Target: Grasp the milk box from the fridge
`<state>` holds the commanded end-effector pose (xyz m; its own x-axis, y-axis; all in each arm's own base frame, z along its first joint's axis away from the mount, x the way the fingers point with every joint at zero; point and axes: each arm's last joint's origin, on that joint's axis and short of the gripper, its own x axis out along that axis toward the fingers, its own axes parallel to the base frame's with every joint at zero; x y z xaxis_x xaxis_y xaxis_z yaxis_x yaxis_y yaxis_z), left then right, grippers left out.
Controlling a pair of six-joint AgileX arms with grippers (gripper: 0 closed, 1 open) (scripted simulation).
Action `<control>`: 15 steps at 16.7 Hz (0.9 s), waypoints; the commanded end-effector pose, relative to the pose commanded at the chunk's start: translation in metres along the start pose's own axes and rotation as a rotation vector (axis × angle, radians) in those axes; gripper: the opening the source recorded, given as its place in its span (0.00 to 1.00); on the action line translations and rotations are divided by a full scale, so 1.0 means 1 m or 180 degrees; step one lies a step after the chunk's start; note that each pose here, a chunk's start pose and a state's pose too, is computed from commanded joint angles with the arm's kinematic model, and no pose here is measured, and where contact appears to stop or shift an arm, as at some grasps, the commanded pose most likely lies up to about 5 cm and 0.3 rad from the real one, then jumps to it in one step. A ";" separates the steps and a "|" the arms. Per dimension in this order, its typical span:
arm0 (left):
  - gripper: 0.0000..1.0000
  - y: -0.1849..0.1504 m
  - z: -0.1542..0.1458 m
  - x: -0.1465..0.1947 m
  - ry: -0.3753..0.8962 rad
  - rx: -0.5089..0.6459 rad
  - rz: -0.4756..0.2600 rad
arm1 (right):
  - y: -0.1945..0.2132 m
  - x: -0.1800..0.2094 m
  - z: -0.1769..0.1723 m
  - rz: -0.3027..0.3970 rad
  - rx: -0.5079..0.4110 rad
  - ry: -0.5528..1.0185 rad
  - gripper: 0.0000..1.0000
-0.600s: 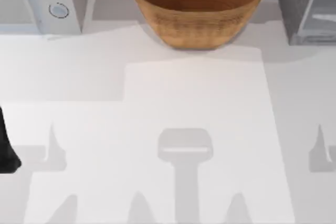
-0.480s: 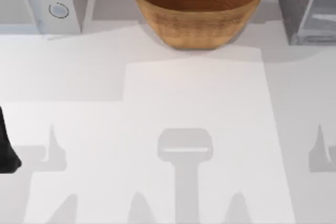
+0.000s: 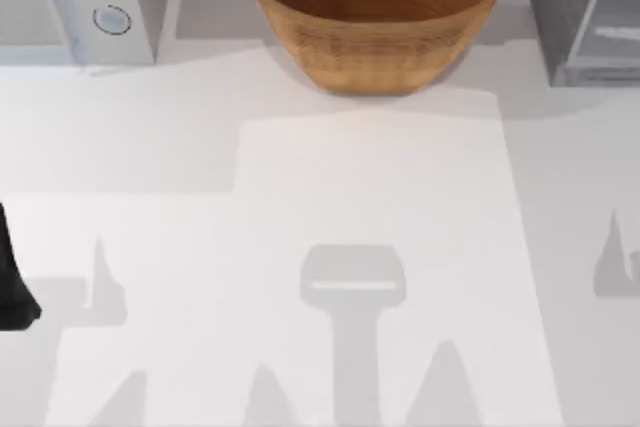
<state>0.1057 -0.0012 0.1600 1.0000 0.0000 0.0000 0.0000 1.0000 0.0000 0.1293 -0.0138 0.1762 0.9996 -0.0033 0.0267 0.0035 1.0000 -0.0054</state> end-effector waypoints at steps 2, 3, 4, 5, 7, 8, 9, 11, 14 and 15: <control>1.00 0.000 0.000 0.000 0.0000 0.0000 0.0000 | -0.008 0.014 0.002 -0.0002 -0.0009 -0.0007 1.00; 1.00 0.000 0.000 0.000 0.0000 0.0000 0.0000 | -0.013 0.021 0.002 -0.0002 -0.0011 -0.0001 1.00; 1.00 0.000 0.000 0.000 0.0000 0.0000 0.0000 | -0.018 0.029 0.000 -0.0002 -0.0013 0.0009 1.00; 1.00 0.000 0.000 0.000 0.0000 0.0000 0.0000 | -0.024 0.036 -0.003 -0.0002 -0.0012 0.0021 1.00; 1.00 0.000 0.000 0.000 0.0000 0.0000 0.0000 | -0.037 0.050 -0.012 0.0000 -0.0007 0.0050 1.00; 1.00 0.000 0.000 0.000 0.0000 0.0000 0.0000 | -0.043 0.056 -0.017 0.0001 -0.0003 0.0064 1.00; 1.00 0.000 0.000 0.000 0.0000 0.0000 0.0000 | -0.050 0.061 -0.024 0.0003 0.0002 0.0075 1.00; 1.00 0.000 0.000 0.000 0.0000 0.0000 0.0000 | -0.062 0.068 -0.037 0.0006 0.0011 0.0091 1.00; 1.00 0.000 0.000 0.000 0.0000 0.0000 0.0000 | -0.077 0.073 -0.055 0.0009 0.0015 0.0089 1.00; 1.00 0.000 0.000 0.000 0.0000 0.0000 0.0000 | -0.081 0.074 -0.059 0.0010 0.0015 0.0086 1.00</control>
<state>0.1057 -0.0012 0.1600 1.0000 0.0000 0.0000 0.0000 1.0000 0.0000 0.2042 -0.0952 0.1195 1.0000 -0.0004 -0.0004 0.0004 1.0000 -0.0008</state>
